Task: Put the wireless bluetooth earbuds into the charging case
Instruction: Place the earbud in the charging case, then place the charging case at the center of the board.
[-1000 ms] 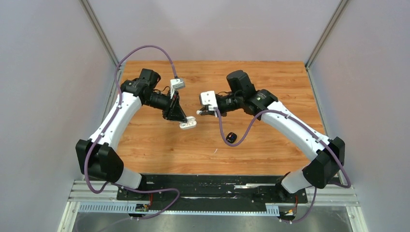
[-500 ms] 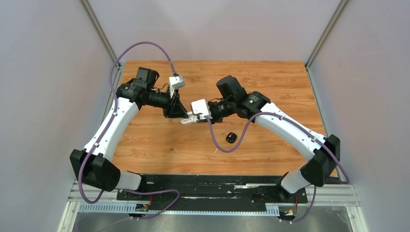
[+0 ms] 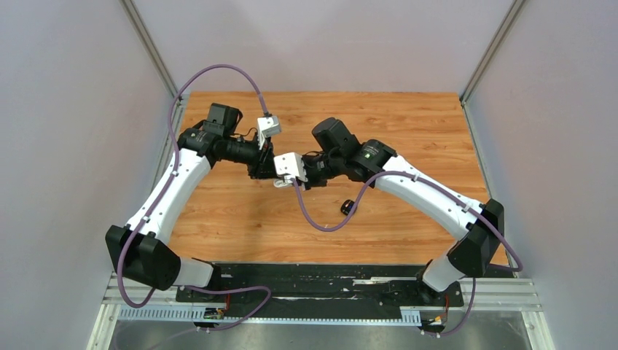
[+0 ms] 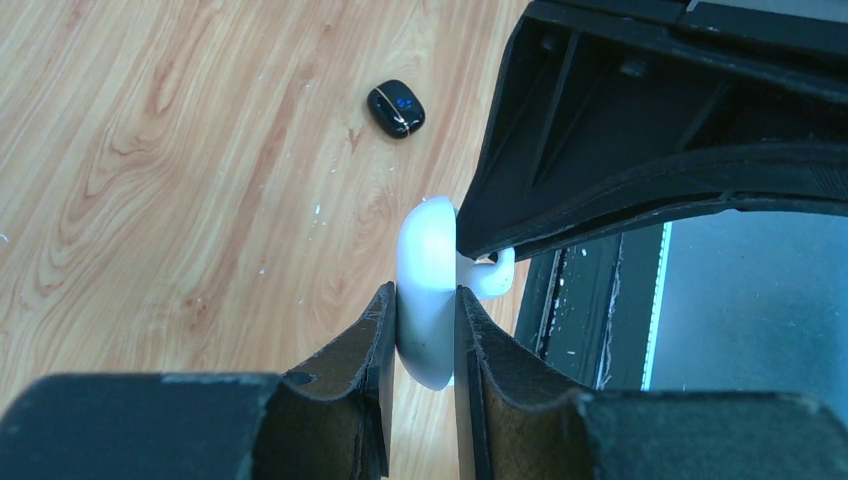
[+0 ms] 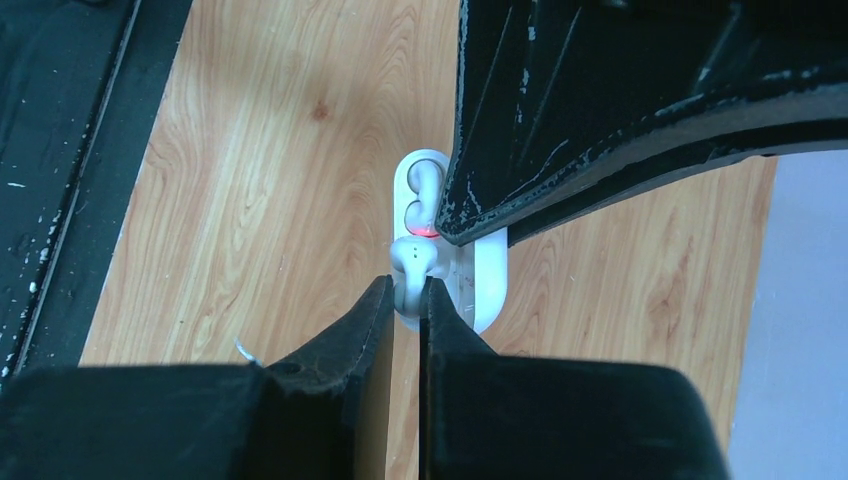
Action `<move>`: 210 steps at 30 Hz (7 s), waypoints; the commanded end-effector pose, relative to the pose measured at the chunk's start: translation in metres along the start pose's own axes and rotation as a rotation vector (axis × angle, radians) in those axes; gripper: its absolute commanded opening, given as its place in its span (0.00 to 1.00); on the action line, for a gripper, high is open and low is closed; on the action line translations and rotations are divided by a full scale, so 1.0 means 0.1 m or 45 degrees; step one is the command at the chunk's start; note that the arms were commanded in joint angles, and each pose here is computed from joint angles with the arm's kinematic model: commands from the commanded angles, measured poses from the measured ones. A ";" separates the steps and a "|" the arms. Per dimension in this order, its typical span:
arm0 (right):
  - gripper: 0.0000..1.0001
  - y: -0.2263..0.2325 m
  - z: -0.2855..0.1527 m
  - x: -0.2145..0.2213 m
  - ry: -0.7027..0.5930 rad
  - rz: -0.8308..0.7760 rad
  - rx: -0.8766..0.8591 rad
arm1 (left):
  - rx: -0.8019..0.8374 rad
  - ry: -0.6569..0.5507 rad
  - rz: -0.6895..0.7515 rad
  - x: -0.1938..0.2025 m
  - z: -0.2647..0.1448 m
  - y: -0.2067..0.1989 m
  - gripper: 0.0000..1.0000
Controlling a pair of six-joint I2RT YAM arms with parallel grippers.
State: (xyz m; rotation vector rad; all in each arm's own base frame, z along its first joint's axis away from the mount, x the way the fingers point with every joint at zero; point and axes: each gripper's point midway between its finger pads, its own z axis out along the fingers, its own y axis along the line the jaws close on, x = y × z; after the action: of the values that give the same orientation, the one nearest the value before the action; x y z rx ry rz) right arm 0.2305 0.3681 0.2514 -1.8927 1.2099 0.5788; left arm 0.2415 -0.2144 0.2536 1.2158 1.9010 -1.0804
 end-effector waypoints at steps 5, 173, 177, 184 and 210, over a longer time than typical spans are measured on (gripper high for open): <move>0.02 -0.20 0.02 -0.04 0.089 -0.092 0.093 | 0.049 -0.088 0.048 -0.20 -0.04 -0.15 0.00; 0.57 -0.02 -1.03 0.98 -0.062 0.999 0.326 | 0.151 0.167 -0.510 1.30 1.40 1.11 0.39; 0.57 -0.02 -1.03 1.02 -0.059 1.016 0.332 | 0.239 0.110 -0.502 1.23 1.41 1.00 0.50; 0.57 -0.02 -1.02 1.06 -0.060 1.035 0.337 | 0.278 0.059 -0.478 1.15 1.39 0.93 0.54; 0.58 -0.03 -1.00 1.11 -0.076 1.053 0.340 | -0.059 0.305 0.092 1.31 1.66 0.77 0.60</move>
State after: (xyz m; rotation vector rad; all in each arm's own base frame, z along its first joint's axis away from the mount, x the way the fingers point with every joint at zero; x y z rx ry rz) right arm 0.2753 0.2233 0.2140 -1.1045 1.9831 0.8134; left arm 0.2603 -0.2848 0.0320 1.3711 2.1268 -1.0675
